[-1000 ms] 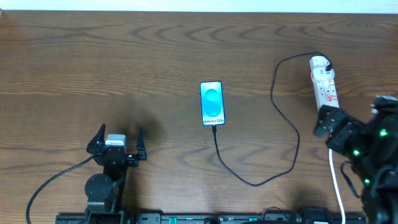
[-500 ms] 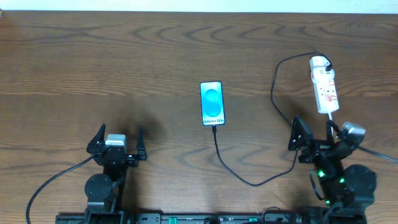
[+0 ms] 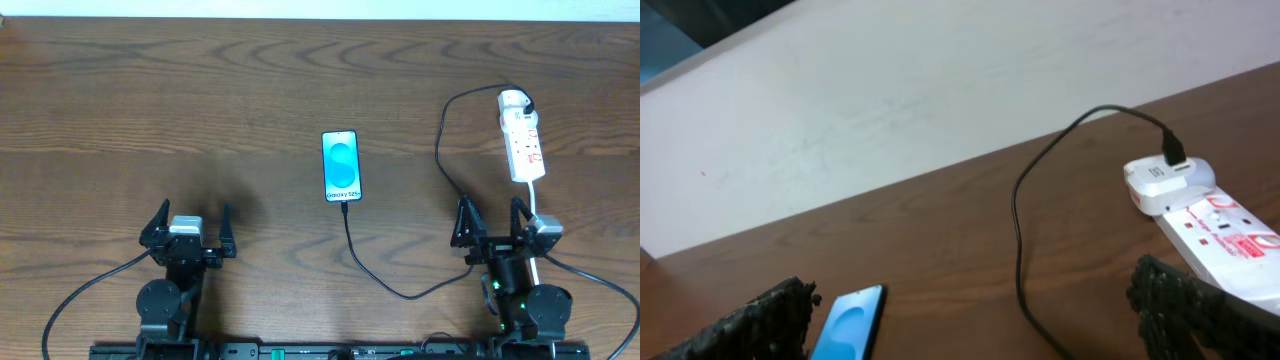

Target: Plug charger to phone and switch on socket

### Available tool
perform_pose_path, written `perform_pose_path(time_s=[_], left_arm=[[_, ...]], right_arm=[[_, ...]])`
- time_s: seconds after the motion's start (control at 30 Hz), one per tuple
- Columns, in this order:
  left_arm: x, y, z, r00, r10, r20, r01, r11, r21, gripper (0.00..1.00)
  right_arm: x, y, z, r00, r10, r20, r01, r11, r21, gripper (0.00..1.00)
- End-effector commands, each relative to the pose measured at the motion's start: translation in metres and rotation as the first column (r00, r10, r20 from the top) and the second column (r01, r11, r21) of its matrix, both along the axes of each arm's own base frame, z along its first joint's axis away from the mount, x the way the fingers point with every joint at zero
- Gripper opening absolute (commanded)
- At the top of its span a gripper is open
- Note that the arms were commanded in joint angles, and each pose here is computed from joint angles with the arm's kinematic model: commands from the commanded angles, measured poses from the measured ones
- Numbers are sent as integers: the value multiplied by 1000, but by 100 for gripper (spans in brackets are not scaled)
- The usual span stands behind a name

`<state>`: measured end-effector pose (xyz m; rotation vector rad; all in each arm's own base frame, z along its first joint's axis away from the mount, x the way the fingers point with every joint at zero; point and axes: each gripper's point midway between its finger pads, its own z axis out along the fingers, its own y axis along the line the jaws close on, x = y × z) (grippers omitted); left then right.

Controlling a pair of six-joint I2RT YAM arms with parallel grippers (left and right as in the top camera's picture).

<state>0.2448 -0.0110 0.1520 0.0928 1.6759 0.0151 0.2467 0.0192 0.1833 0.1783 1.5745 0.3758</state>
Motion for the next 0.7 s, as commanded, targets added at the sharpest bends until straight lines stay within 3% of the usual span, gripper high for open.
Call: perform_pose_path(time_s=[0.0,0.27,0.67], left_arm=[[-1,-2,-14,999,-14,-43,15,1000,13,98],[-1,-2,-14,999,-14,-43,15,1000,13,98],[-1,-2,-14,999,-14,-43,15,1000,13,98]], right_arm=[[-1,4,-6,1000,15,12,-15,1000,-22,99],[-1,2,-26,998,11,-57,-18,992,-122,99],[-2,-1,-24,1000,6,-9,-9,899,-438,99]])
